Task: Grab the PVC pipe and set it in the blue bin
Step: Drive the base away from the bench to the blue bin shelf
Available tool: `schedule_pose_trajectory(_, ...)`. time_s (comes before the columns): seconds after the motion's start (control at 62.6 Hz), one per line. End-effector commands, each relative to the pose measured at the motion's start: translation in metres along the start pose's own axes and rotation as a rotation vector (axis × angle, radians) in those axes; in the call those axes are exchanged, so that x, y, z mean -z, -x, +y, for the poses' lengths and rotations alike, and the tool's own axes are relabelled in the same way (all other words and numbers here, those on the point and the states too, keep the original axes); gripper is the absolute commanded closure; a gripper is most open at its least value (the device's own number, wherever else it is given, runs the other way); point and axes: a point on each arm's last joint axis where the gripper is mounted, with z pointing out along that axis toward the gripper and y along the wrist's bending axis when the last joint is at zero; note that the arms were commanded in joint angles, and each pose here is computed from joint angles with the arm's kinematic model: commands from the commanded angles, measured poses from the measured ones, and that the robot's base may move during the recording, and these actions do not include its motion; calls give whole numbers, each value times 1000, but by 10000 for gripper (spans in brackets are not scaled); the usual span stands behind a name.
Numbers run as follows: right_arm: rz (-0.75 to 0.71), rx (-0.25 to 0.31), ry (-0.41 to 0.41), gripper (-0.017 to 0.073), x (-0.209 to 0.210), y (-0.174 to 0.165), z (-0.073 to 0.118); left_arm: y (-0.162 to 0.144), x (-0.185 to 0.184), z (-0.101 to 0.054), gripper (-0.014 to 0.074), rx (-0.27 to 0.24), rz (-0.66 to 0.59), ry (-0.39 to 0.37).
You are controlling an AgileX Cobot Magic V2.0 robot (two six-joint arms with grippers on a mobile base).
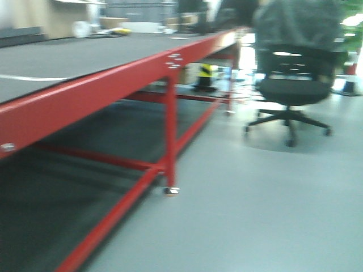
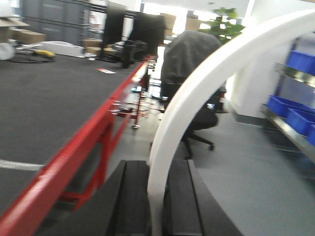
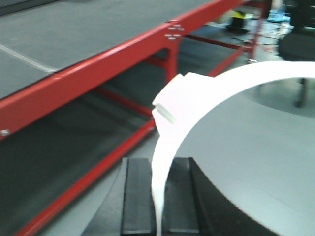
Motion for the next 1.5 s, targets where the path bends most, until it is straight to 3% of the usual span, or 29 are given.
schedule_pose_trajectory(0.0,-42,10,0,720,3,5,0,3,2,-1,704,6,-28,-12)
schedule_pose_trajectory(1.486,-44,10,0,720,3,5,0,3,3,-1,704,6,-30,-12)
